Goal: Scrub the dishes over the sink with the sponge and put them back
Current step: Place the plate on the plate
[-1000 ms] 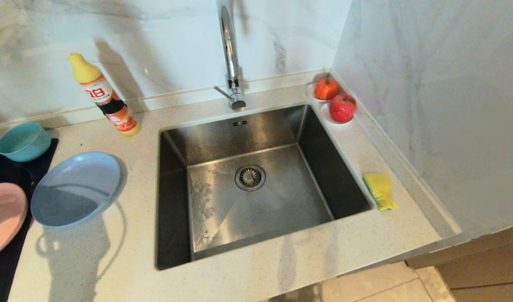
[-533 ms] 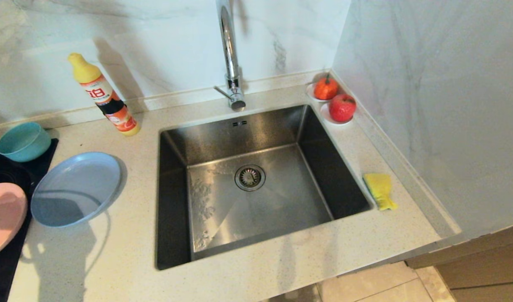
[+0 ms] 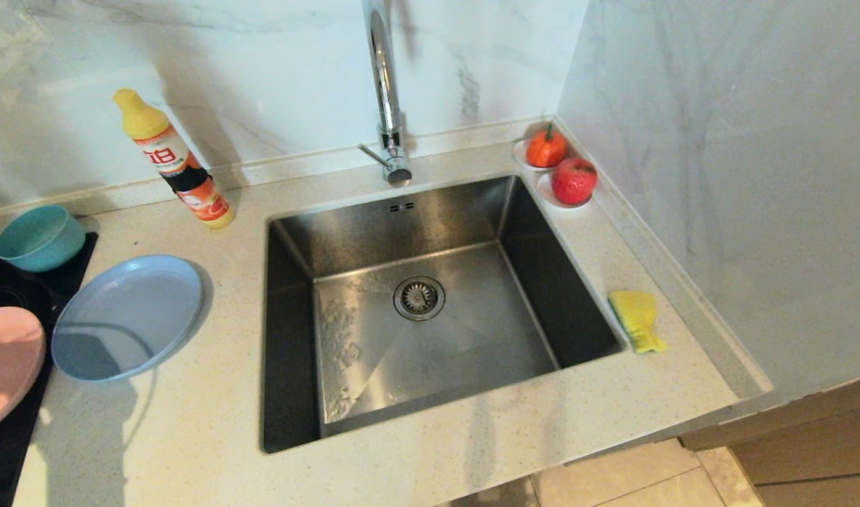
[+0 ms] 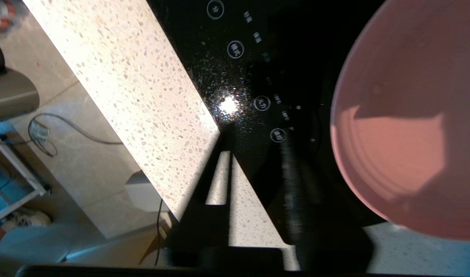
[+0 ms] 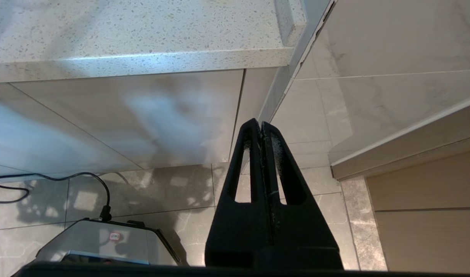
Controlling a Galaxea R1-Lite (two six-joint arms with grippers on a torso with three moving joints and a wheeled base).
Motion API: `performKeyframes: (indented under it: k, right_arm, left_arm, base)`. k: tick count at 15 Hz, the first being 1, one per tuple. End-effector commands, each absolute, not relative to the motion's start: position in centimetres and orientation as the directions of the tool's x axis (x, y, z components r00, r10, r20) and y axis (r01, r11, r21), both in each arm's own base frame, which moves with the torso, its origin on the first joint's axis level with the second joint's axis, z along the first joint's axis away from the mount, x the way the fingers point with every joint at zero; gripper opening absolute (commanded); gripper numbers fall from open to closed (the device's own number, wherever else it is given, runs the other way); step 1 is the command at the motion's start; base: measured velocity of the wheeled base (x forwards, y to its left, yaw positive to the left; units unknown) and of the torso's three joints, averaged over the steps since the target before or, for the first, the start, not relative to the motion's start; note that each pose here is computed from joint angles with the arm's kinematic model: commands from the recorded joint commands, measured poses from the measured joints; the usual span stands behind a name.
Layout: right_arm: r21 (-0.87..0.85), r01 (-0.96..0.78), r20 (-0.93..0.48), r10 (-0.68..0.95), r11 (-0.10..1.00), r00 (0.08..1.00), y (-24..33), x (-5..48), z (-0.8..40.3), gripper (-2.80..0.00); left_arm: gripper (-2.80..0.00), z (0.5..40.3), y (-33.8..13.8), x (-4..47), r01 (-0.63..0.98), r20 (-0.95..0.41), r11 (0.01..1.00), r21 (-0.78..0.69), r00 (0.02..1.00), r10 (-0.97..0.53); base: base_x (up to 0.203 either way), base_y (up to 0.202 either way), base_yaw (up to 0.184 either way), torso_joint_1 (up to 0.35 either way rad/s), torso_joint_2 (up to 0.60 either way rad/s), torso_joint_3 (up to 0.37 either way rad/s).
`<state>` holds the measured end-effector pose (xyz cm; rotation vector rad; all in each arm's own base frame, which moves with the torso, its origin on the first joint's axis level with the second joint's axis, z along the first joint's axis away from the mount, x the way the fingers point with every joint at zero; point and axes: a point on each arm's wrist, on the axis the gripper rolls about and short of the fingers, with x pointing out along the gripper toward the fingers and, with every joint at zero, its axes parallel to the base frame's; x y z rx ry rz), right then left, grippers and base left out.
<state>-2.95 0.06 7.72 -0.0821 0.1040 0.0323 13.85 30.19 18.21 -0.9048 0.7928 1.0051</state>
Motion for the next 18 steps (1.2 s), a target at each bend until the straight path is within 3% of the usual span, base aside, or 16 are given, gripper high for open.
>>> performKeyframes:
  k: [1,5,11,18]
  right_arm:
    - [-0.081,-0.038,-0.107,0.029,0.996,0.994,0.1,-2.9,7.7,-2.8]
    - [-0.081,-0.038,-0.107,0.029,0.996,0.994,0.1,-2.9,7.7,-2.8]
    - [-0.081,-0.038,-0.107,0.029,0.996,0.994,0.1,-2.9,7.7,-2.8]
    - [-0.08,-0.038,-0.107,0.029,0.996,0.994,0.1,-2.9,7.7,-2.8]
  left_arm:
    - [0.0,16.7,30.7,14.1,-0.936,-0.896,0.248,-0.251,0.322,0.307]
    - [0.0,15.4,31.2,14.4,-0.937,-0.91,0.243,-0.252,0.315,0.27]
    - [0.0,15.1,31.3,14.8,-0.889,-0.88,0.267,-0.373,0.43,0.201]
    - [0.0,13.8,32.2,15.2,-0.888,-0.886,0.26,-0.378,0.429,0.175]
  base:
    - [0.0,0.0,0.0,0.0,0.0,0.0]
    - [0.0,0.0,0.0,0.0,0.0,0.0]
    - [0.0,0.0,0.0,0.0,0.0,0.0]
    - [0.0,0.0,0.0,0.0,0.0,0.0]
